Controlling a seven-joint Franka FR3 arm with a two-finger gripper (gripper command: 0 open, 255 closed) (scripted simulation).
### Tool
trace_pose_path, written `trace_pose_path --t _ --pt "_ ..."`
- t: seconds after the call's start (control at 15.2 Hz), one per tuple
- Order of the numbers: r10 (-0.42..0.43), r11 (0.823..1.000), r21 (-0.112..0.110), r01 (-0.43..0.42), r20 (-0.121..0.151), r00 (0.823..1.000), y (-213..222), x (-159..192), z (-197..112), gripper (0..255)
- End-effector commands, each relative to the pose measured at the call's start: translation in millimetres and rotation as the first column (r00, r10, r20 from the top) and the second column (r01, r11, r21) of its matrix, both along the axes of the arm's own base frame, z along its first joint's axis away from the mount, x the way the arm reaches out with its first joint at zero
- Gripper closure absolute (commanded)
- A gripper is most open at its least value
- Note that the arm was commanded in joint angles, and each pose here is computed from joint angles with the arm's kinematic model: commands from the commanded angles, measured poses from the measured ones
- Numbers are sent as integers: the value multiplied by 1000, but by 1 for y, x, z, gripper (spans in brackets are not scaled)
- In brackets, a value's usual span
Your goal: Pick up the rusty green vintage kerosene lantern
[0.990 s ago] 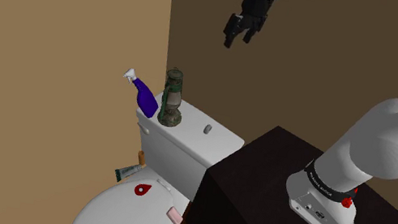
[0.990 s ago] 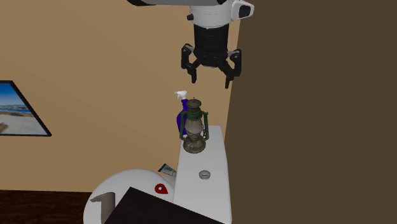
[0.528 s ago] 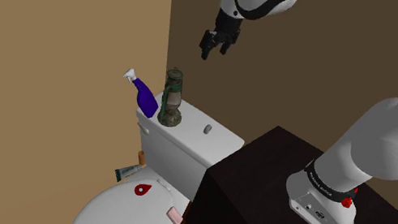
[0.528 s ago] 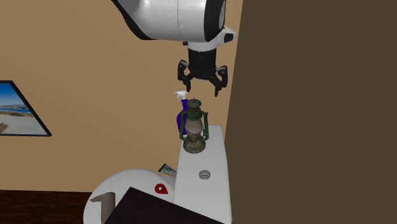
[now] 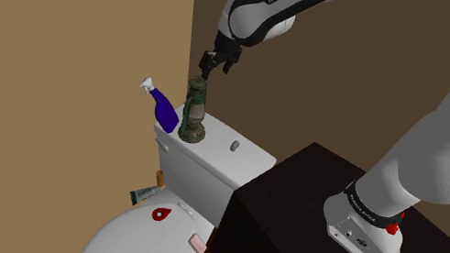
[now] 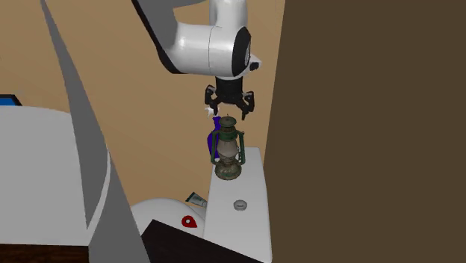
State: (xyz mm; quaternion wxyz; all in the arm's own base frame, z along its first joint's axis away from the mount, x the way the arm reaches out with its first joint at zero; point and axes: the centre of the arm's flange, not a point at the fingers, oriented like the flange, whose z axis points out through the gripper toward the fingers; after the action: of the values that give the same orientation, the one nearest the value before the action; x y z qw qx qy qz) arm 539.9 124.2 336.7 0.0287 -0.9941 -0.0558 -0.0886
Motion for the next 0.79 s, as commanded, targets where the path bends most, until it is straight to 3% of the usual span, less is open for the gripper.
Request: trace_pose_path --t 0.0,0.13,0.73 --pt "10 1000 6 -10 4 1000 11 17 -19 0" --pt "19 1000 11 -19 7 1000 22 31 -37 0" --pt "20 1000 11 -20 7 1000 23 32 -78 0"
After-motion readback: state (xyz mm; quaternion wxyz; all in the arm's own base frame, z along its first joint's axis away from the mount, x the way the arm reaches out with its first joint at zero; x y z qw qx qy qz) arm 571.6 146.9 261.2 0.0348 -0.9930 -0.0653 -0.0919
